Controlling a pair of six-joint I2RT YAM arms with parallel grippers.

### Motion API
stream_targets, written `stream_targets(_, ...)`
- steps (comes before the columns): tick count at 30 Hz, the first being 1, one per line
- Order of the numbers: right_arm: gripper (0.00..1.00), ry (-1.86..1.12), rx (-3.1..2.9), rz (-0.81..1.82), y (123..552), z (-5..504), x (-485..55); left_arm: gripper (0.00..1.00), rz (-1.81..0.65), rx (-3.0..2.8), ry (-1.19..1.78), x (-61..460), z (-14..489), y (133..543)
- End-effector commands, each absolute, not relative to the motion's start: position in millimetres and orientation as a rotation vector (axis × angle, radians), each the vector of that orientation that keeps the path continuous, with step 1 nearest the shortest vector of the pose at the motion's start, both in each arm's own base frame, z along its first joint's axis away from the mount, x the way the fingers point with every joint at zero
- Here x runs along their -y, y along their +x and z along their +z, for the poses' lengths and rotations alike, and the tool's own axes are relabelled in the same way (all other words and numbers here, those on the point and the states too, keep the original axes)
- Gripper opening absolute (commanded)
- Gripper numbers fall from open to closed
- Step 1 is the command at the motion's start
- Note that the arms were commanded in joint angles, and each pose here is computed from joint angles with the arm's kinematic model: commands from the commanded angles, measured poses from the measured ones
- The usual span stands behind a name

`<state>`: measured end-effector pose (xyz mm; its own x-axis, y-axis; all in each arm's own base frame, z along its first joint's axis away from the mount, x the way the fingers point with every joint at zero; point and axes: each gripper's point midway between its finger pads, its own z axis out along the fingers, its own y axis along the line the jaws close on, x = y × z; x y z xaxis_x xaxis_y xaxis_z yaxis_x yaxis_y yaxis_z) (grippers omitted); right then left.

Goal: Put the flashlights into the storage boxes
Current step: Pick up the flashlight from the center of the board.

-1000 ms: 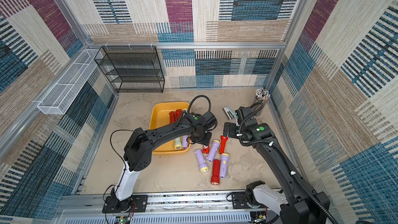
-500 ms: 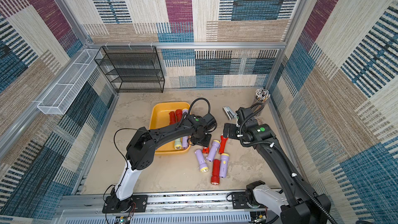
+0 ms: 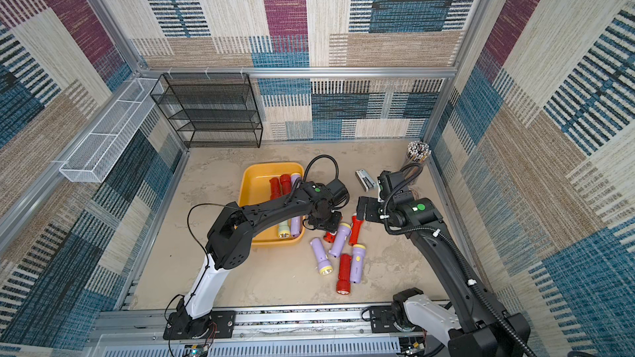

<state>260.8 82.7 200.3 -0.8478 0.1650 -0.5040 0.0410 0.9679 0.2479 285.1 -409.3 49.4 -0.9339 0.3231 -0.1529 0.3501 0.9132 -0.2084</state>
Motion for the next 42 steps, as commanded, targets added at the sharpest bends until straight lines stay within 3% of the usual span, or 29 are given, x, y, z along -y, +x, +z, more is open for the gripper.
stream_targets(1,1.0,0.112,-2.555,0.372,261.0,202.6,-91.2,0.32,-0.3,-3.001,0.562,403.5,34.8,281.1)
stream_targets(25,1.0,0.101,-2.541,0.413,251.0,206.5,-92.9,0.27,-0.282,-3.029,0.578,402.1,24.0,278.1)
stream_targets(35,1.0,0.106,-2.543,0.407,249.4,204.9,-91.6,0.52,-0.307,-3.033,0.581,402.5,29.1,274.7)
stream_targets(37,1.0,0.104,-2.543,0.407,249.6,203.5,-91.7,0.46,-0.301,-3.04,0.584,401.7,26.6,273.6)
stream_targets(40,1.0,0.108,-2.546,0.412,249.8,201.2,-92.4,0.28,-0.289,-3.048,0.582,400.3,22.5,273.1)
stream_targets(42,1.0,0.106,-2.548,0.415,249.7,199.5,-92.9,0.23,-0.288,-3.048,0.585,400.7,23.2,273.0)
